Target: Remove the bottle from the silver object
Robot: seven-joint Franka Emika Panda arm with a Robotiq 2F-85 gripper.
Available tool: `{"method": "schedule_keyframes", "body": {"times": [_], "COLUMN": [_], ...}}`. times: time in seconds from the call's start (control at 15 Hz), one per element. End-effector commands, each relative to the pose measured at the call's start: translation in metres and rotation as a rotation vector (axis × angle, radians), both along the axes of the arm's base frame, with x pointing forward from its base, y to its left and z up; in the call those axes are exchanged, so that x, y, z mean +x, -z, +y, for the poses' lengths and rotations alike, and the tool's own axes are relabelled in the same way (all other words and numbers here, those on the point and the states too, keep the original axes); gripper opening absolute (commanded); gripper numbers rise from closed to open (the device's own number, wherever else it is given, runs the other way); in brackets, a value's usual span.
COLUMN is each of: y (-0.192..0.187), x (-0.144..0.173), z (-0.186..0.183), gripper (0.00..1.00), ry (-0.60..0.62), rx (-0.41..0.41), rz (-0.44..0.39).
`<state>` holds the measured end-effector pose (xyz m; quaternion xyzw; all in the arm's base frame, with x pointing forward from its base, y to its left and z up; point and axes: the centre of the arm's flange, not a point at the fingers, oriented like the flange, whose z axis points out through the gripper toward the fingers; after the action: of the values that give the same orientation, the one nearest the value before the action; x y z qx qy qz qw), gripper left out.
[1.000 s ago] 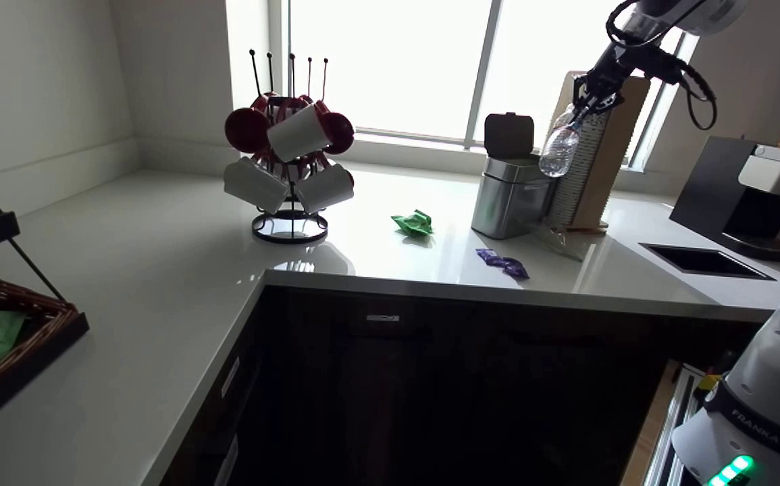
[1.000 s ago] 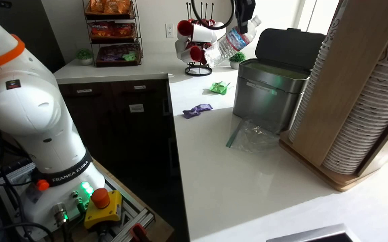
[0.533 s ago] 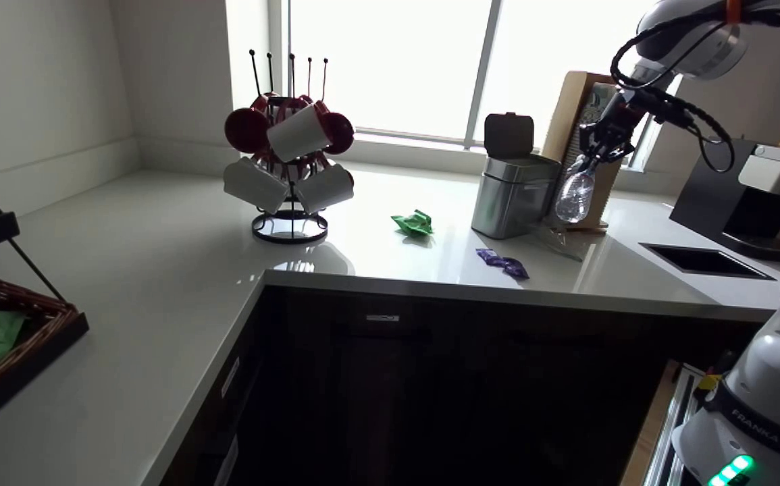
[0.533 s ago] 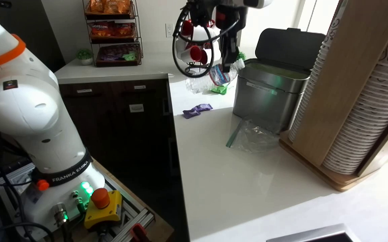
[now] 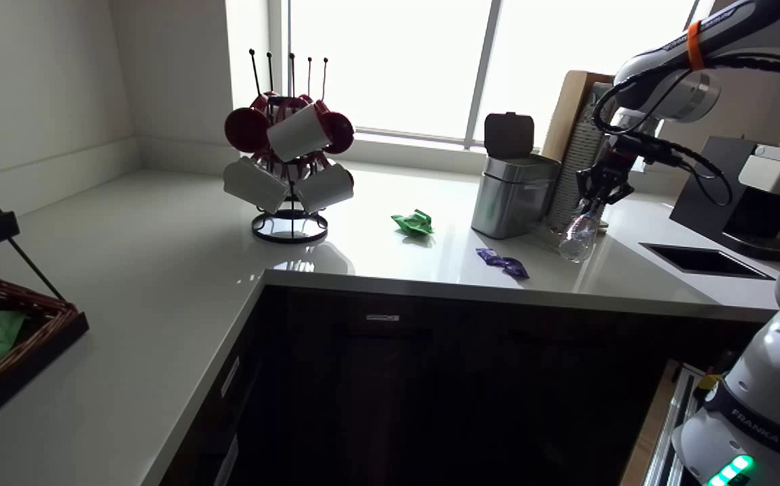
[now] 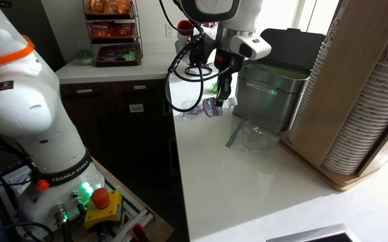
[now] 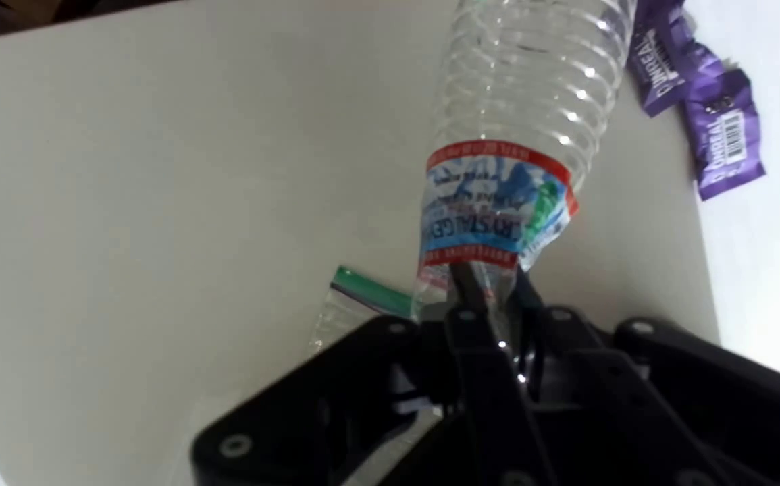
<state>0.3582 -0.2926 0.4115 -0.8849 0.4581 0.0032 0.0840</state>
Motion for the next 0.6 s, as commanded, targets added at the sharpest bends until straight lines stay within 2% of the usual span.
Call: {"method": "schedule_keyframes", "body": {"times": [0.0,0.2,0.27,0.4,0.53], "y": [0.028,0.04,0.043,0.048,0.05], "x": [0.007,0.012,0.013,0.014,0.015], "z": [-0.001,-0.003,-0.003,-0.003,-0.004], "gripper": [0.03,0.03,0.37,0.43,0.58], "ry": [0.1,0.163,0.177,0.198,0.214], "rx": [-0.035,-0.052,-0.058,-0.066,-0.075], "rz": [0.077,0.121,0.131,0.15,0.163]}}
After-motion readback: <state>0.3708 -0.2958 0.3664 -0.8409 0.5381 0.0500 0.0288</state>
